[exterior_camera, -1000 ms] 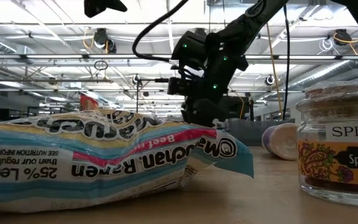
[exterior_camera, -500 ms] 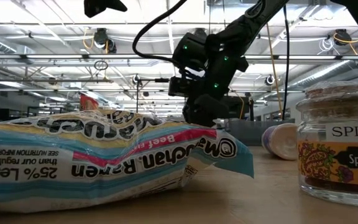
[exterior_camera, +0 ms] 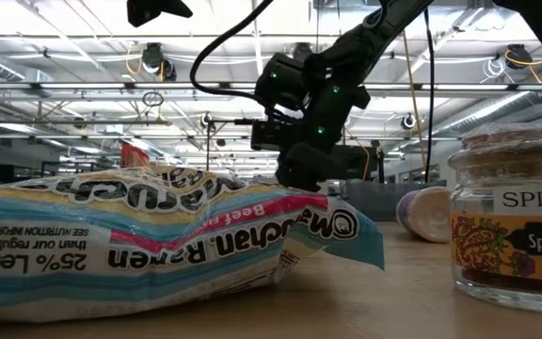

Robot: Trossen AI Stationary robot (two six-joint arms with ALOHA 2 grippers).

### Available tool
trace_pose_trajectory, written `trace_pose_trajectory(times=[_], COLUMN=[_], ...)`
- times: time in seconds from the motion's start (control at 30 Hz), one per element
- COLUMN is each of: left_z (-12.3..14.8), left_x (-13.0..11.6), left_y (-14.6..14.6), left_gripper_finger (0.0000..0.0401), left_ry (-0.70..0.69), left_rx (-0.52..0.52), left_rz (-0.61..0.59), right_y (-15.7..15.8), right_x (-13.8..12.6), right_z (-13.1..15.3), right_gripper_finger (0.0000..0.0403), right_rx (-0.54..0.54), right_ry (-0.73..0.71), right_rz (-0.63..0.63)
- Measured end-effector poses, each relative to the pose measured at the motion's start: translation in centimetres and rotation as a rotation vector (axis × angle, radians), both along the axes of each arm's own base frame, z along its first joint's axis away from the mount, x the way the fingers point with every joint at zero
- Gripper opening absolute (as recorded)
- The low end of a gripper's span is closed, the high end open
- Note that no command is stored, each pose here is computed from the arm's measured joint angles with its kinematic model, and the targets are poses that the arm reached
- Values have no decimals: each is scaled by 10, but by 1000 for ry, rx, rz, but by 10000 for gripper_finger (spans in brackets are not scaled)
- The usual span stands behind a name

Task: Pick & Place Food Item
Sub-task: Put the top light blue spoon into the right black bin

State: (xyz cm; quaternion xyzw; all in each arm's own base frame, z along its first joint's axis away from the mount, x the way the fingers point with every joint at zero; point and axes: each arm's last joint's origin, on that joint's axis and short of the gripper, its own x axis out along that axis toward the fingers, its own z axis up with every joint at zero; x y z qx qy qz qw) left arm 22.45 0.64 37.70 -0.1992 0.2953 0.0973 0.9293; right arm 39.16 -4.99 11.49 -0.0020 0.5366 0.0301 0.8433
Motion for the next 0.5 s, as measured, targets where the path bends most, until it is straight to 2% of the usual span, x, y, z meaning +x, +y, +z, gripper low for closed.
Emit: trace_pose_trajectory(times=[0.3,0.37,0.5], left_z=[0,0,0], left_x=[0,0,0], left_y=[1,3,8], left_gripper_finger=[170,170,170], left_ry=[1,1,1], left_rx=[14,16,13], left_rz=[3,12,38], right_y=[-7,-9,-15], right_x=[-5,-10,-18], right_z=[25,36,71], right_gripper_finger=[19,19,19], right_rx=[13,19,19], right_ry=[-53,-51,-134], right_rz=[-65,-86,-130])
